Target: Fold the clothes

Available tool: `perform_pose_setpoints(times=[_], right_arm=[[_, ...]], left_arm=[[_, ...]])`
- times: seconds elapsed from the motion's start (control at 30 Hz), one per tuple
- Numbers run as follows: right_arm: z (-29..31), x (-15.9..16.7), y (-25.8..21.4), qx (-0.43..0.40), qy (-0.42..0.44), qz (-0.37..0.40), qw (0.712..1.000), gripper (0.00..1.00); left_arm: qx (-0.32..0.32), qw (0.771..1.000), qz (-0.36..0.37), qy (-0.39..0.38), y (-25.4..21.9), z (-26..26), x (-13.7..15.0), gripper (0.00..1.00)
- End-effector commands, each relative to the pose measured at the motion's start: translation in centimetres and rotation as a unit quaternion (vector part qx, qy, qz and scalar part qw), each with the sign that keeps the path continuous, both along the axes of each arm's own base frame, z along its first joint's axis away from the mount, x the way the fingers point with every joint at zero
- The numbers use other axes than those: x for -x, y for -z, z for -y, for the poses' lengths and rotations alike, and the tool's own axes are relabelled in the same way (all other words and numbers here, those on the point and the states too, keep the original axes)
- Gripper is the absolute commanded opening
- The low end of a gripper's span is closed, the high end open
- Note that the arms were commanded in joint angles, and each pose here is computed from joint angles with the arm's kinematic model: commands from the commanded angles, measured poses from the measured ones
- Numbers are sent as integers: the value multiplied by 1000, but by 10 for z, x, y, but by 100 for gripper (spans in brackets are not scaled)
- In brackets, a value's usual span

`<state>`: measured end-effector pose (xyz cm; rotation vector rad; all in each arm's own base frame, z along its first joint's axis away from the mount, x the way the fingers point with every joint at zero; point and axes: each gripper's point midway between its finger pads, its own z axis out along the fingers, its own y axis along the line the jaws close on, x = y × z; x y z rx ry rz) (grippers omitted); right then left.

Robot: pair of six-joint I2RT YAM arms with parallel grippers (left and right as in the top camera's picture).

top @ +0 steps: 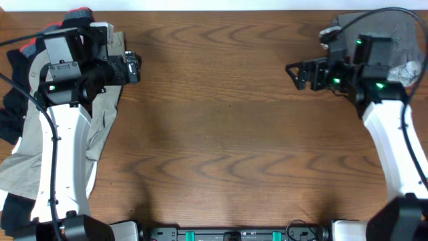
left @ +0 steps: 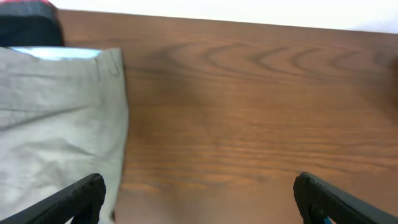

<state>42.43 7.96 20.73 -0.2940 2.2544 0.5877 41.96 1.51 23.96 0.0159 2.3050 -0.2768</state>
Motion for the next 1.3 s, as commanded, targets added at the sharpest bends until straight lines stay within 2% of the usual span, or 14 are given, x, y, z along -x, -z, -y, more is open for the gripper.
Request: perform_pose_setpoints(times=[0.0, 0.13, 0.27, 0.4, 0.53, 0.73, 1.0, 1.07, 1.13, 1.17, 1.2, 1.27], right_arm=[[-20, -7, -8, -29, -28, 11, 999, 99], [-30, -8, -11, -49, -46, 16, 998, 99], [-30, -4, -5, -47, -43, -1, 998, 93], [-25, 2, 7, -30, -28, -28, 999, 93], [-24, 5, 13, -20, -25, -41, 999, 93], [-31, 9, 18, -18, -33, -51, 998, 92], [-35, 9, 25, 3, -27, -55, 998, 91], [-36, 9, 26, 8, -26, -54, 998, 90], [-37, 9, 26, 8, -28, -54, 998, 89], [-38, 9, 26, 7, -28, -55, 998, 89], [-38, 9, 26, 7, -27, -55, 998, 89], [-38, 9, 26, 3, -23, -57, 998, 89]], left_arm=[[-25, 997, -6, -78, 9, -43, -16, 98], [-30, 982, -31, -186, 39, -103, -25, 98], [-25, 970, -34, -241, 65, -157, -31, 99], [-22, 958, -43, -284, 96, -206, -29, 99], [-25, 950, -42, -308, 117, -237, -28, 99], [-69, 937, -50, -339, 145, -275, -24, 99], [-89, 927, -82, -355, 193, -299, -17, 99], [-89, 927, -80, -356, 196, -300, -18, 95], [-90, 927, -77, -356, 196, -301, -19, 82], [-91, 927, -73, -357, 194, -302, -21, 63], [-90, 927, -69, -359, 193, -302, -22, 49], [-89, 926, -62, -360, 188, -302, -24, 34]])
